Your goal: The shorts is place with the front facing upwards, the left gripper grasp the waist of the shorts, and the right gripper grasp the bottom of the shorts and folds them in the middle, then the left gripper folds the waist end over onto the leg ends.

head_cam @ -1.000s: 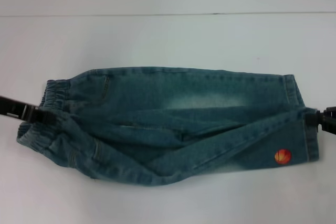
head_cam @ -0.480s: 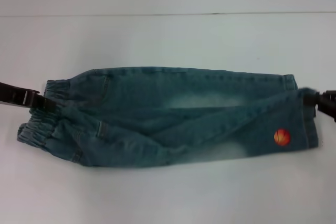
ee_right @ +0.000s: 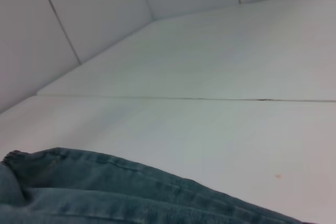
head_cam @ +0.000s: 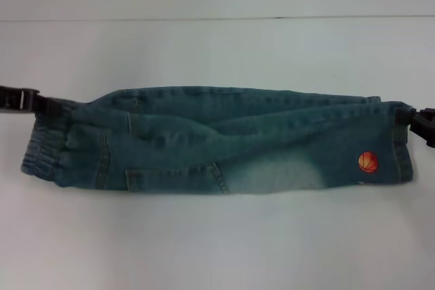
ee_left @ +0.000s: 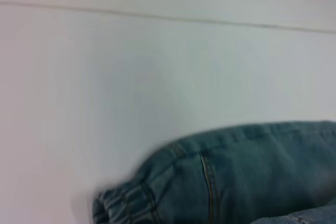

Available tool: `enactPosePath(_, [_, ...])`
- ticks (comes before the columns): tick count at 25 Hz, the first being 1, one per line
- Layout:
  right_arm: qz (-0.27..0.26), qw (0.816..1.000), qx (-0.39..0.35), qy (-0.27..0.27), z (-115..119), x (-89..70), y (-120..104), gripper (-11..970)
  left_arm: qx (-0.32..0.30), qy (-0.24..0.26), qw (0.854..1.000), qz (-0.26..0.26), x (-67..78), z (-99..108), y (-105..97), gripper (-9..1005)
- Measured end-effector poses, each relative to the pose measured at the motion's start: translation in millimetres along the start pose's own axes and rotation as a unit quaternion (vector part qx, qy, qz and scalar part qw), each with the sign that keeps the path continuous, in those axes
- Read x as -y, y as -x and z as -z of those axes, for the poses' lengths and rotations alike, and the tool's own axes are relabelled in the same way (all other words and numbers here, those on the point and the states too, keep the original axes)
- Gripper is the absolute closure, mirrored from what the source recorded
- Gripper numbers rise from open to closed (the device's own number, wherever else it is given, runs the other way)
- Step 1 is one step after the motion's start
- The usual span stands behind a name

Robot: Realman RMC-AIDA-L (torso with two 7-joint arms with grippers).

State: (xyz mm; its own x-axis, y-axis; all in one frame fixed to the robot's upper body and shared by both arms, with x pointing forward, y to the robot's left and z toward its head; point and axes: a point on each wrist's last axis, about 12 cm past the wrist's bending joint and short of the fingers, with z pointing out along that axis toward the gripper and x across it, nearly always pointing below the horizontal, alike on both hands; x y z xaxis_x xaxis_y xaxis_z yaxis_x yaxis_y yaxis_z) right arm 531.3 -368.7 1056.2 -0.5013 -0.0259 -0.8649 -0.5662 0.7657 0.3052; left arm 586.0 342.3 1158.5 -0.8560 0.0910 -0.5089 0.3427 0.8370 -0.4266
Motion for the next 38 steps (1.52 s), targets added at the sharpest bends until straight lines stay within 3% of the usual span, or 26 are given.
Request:
enactPosePath(18, [0.008,1.0,0.019,-0.01,-12,-6.0,-6,916,0.043,0.045,0.998,0.017,-16.3,-21,4,949])
enactPosePath(38, [0.02,0.996,0.048,-0.078,-43,-7.1,-7,915,0.079,0.066,0.995,-0.011,-7.5,-37,16,947])
